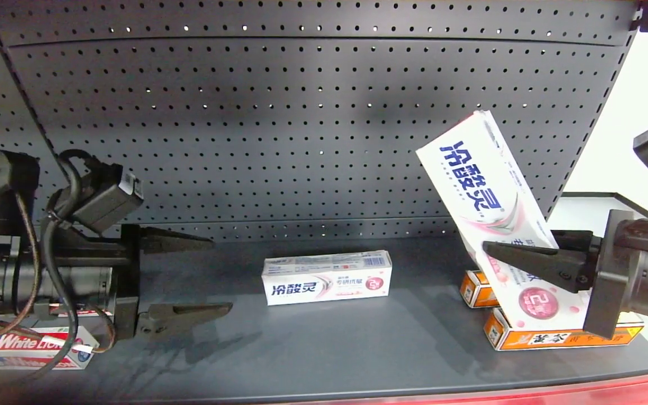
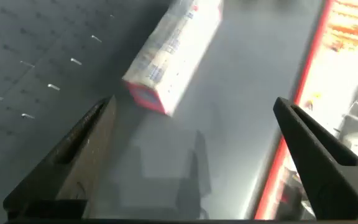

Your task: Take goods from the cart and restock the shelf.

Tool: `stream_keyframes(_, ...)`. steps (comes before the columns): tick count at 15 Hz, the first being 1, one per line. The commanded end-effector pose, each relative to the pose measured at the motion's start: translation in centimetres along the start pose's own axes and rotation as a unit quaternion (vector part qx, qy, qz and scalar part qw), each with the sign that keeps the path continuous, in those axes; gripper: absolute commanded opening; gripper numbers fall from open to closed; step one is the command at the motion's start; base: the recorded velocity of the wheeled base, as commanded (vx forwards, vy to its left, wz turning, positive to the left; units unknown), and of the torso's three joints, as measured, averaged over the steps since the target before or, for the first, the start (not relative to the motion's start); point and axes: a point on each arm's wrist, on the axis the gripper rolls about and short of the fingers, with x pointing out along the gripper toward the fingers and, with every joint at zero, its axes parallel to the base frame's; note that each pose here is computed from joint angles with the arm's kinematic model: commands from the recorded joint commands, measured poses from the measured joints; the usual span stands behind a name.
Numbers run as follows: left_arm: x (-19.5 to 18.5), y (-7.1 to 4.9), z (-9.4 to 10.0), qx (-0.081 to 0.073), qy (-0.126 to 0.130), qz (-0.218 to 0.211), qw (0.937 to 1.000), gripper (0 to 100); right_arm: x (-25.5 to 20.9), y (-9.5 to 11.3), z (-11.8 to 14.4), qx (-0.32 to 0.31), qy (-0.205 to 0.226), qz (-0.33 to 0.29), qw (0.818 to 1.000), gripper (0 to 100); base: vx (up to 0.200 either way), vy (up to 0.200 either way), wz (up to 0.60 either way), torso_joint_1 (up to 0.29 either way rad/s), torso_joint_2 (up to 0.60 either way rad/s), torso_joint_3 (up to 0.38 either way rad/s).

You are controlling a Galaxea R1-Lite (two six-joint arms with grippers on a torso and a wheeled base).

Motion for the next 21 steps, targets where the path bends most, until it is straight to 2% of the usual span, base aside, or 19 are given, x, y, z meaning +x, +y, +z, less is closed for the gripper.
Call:
stream_keyframes(1,1.7,1.2,0.0,0.025,0.003,-0.013,0.9996,100,-0.2,0.0,-0.1,0.000,-0.001,0.006,1.000,0,0.000,0.000,0.00,0.000,0.00,0.000)
stream_keyframes(2,1.9,1.5,0.2,0.039,-0.004,-0.011,0.9992,100,-0.1,0.0,-0.1,0.000,0.000,0.008,1.000,0,0.000,0.000,0.00,0.000,0.00,0.000)
stream_keyframes(3,2.2,1.5,0.5,0.044,-0.007,-0.014,0.9989,100,-0.2,0.1,-0.1,0.000,-0.001,0.008,1.000,0,0.000,0.000,0.00,0.000,0.00,0.000)
stream_keyframes(7,4.2,1.8,0.2,0.038,0.006,-0.039,0.9985,100,-0.1,0.1,-0.3,0.000,0.002,0.012,1.000,0,0.000,0.000,0.00,0.000,0.00,0.000)
stream_keyframes(8,4.8,2.2,0.0,0.035,0.010,-0.043,0.9984,100,-0.1,0.1,-0.3,0.000,0.002,0.012,1.000,0,0.000,0.000,0.00,0.000,0.00,0.000)
stream_keyframes(10,6.6,3.9,-0.3,0.028,0.018,-0.047,0.9983,100,-0.4,0.1,-0.3,0.000,-0.001,0.011,1.000,0,0.000,0.000,0.00,0.000,0.00,0.000)
stream_keyframes(12,7.7,5.1,0.2,0.035,0.016,-0.044,0.9983,100,-0.7,0.2,-0.4,0.000,-0.001,0.011,1.000,0,0.000,0.000,0.00,0.000,0.00,0.000)
stream_keyframes(15,10.0,6.0,-0.6,0.038,0.028,-0.061,0.9970,100,-1.0,0.0,-0.7,0.001,0.000,0.005,1.000,0,0.000,0.000,0.00,0.000,0.00,0.000)
stream_keyframes(16,10.3,6.2,-0.8,0.044,0.030,-0.063,0.9966,100,-1.0,0.0,-0.8,0.001,0.001,0.004,1.000,0,0.000,0.000,0.00,0.000,0.00,0.000)
stream_keyframes(20,10.9,6.4,-1.2,0.038,0.026,-0.089,0.9950,100,-1.4,0.0,-1.1,0.002,0.003,0.004,1.000,0,0.000,0.000,0.00,0.000,0.00,0.000)
stream_keyframes(21,11.1,6.7,-1.0,0.041,0.023,-0.087,0.9951,100,-1.4,0.0,-1.2,0.003,0.004,0.004,1.000,0,0.000,0.000,0.00,0.000,0.00,0.000)
